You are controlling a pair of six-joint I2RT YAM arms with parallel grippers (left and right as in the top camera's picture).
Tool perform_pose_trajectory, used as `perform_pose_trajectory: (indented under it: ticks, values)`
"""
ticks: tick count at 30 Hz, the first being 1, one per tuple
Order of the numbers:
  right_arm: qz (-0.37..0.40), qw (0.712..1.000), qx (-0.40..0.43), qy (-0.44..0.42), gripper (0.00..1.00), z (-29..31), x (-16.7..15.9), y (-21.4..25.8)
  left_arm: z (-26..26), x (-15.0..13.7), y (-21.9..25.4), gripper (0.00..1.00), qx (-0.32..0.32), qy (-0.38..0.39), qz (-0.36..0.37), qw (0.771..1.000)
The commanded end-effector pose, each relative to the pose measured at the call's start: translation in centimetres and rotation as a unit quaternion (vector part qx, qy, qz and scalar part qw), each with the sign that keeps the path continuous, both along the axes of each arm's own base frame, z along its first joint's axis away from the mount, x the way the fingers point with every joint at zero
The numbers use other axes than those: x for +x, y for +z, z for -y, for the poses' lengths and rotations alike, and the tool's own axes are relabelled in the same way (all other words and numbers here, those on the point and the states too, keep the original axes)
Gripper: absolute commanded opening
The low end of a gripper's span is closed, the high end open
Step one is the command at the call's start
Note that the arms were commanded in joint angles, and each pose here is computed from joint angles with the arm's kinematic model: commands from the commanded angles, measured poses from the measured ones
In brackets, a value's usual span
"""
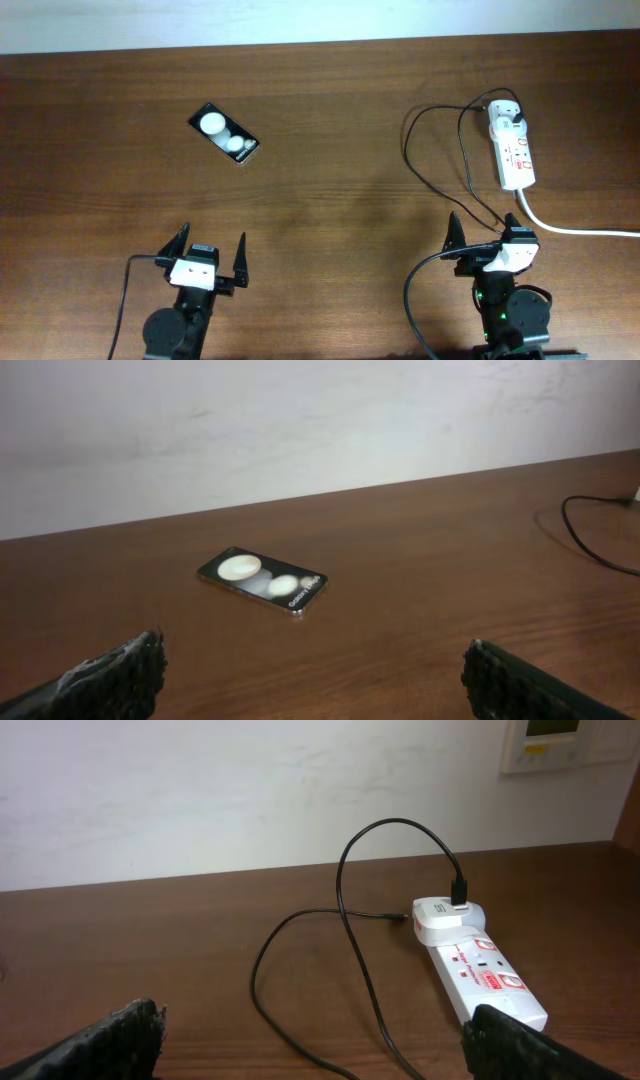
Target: Plug charger to phone and switch on socket
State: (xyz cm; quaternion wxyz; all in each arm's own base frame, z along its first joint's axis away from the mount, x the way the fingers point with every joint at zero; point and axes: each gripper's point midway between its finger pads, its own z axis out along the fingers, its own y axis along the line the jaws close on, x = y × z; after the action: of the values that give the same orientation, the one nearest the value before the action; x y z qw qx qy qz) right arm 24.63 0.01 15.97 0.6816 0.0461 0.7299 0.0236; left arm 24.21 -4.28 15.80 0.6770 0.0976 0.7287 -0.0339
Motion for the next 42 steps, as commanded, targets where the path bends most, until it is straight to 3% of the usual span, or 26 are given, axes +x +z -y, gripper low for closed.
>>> perform_pose_trajectory:
  ticks: [1, 9, 15, 20, 23, 27, 28, 30, 36, 42]
  values:
    - [-0.002, 1.0, 0.0, 0.0, 0.99, 0.0, 0.0, -0.3, 0.0, -0.5, 1.0, 0.99, -0.006, -0.002, -0.01, 1.0]
    - [-0.002, 1.0, 0.0, 0.0, 0.99, 0.0, 0.0, -0.3, 0.0, -0.6, 7.7, 0.99, -0.033, 0.0, -0.018, 0.999]
    - [-0.002, 1.0, 0.0, 0.0, 0.98, 0.0, 0.0, -0.3, 0.4, 1.9, 9.7, 0.99, -0.029, 0.007, -0.132, 0.991]
    - [-0.002, 1.0, 0.0, 0.0, 0.99, 0.0, 0.0, -0.3, 1.4, 4.4, 8.3, 0.99, -0.022, 0.008, -0.33, 0.944]
    - [-0.002, 1.0, 0.0, 0.0, 0.99, 0.0, 0.0, -0.3, 4.2, 2.9, 4.4, 0.99, -0.048, -0.062, -0.432, 0.899]
    - [-0.002, 1.0, 0.0, 0.0, 0.99, 0.0, 0.0, -0.3, 4.6, 3.3, 2.9, 0.99, -0.052, -0.069, -0.458, 0.885]
    - [-0.002, 1.0, 0.0, 0.0, 0.99, 0.0, 0.0, -0.3, 4.3, 3.4, 2.6, 0.99, -0.061, -0.049, -0.466, 0.882]
    - [-0.002, 1.0, 0.0, 0.0, 0.99, 0.0, 0.0, -0.3, 1.6, 4.1, 1.3, 0.99, -0.098, 0.074, -0.485, 0.866]
    - [-0.002, 1.0, 0.0, 0.0, 0.99, 0.0, 0.0, -0.3, -1.3, 8.8, 4.3, 0.99, -0.123, 0.215, -0.473, 0.846]
    - [-0.002, 1.0, 0.0, 0.0, 0.99, 0.0, 0.0, -0.3, 0.0, 18.5, 5.0, 0.99, -0.142, 0.245, -0.496, 0.821]
